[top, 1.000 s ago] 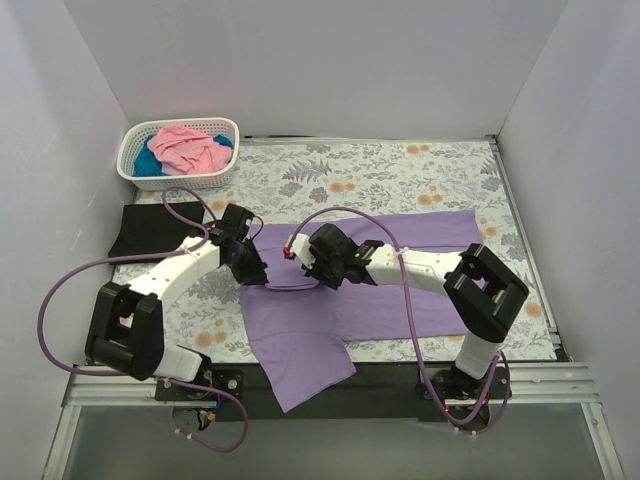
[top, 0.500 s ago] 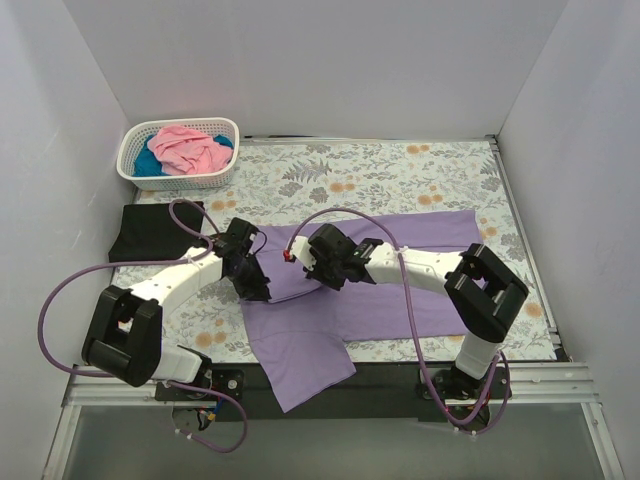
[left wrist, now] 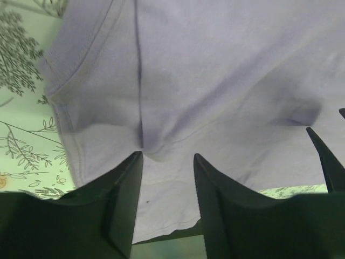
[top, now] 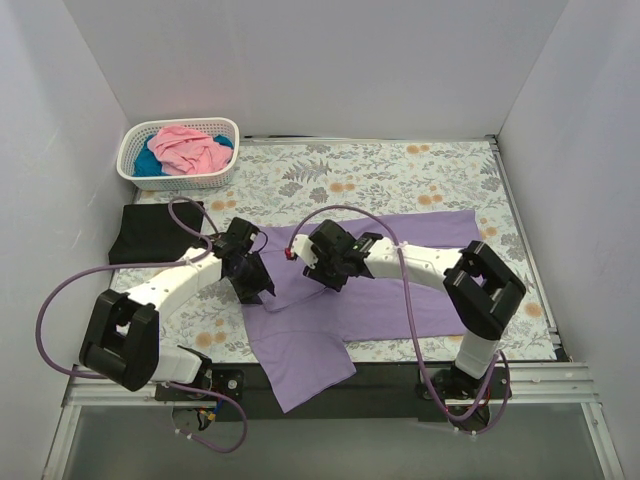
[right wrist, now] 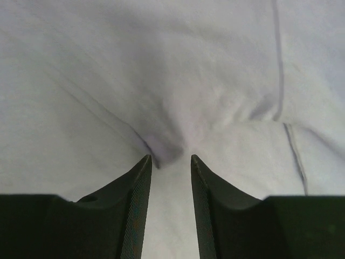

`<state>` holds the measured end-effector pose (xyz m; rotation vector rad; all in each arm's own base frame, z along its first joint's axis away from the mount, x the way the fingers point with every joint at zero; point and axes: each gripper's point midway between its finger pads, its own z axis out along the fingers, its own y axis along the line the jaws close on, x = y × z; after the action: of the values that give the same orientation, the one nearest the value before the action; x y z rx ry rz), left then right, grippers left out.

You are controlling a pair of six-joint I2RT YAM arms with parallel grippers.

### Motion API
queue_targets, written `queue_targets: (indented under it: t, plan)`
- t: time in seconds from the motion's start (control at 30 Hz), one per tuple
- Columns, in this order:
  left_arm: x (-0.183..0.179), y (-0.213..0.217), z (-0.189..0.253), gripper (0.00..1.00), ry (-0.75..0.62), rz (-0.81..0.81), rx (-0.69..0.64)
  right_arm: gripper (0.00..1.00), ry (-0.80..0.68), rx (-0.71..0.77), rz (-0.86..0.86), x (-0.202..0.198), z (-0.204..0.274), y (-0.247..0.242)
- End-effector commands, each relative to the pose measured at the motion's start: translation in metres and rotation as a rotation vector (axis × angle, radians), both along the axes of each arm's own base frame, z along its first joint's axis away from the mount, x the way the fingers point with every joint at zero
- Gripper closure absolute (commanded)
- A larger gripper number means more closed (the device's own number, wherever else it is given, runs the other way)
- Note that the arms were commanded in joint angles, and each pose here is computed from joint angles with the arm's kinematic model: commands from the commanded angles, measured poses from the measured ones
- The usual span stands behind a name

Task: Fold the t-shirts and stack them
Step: Fold the tshirt

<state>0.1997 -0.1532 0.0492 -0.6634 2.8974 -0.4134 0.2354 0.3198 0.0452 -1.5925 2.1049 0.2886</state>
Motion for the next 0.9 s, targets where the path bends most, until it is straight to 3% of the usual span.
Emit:
queue_targets:
  t: [0.0, 0.2, 0.43, 0.67, 0.87]
  plan:
    - [0.035, 0.012, 0.032, 0.57, -0.135, 0.026, 0.052, 0.58, -0.048, 0.07, -0.138, 0.033, 0.036, -0.018]
    - [0.104, 0.051, 0.043, 0.55, -0.27, 0.118, 0.155, 0.58, -0.064, 0.19, -0.631, 0.118, 0.065, -0.126]
    - [0.165, 0.078, 0.025, 0.57, -0.333, 0.16, 0.241, 0.59, -0.04, 0.344, -1.095, 0.163, 0.064, -0.231]
    - [0.204, 0.076, 0.017, 0.67, -0.362, 0.159, 0.249, 0.6, -0.002, 0.418, -1.245, 0.172, 0.045, -0.278]
    - [0.212, 0.068, 0.005, 0.73, -0.346, 0.148, 0.217, 0.62, 0.035, 0.431, -1.338, 0.167, 0.025, -0.303]
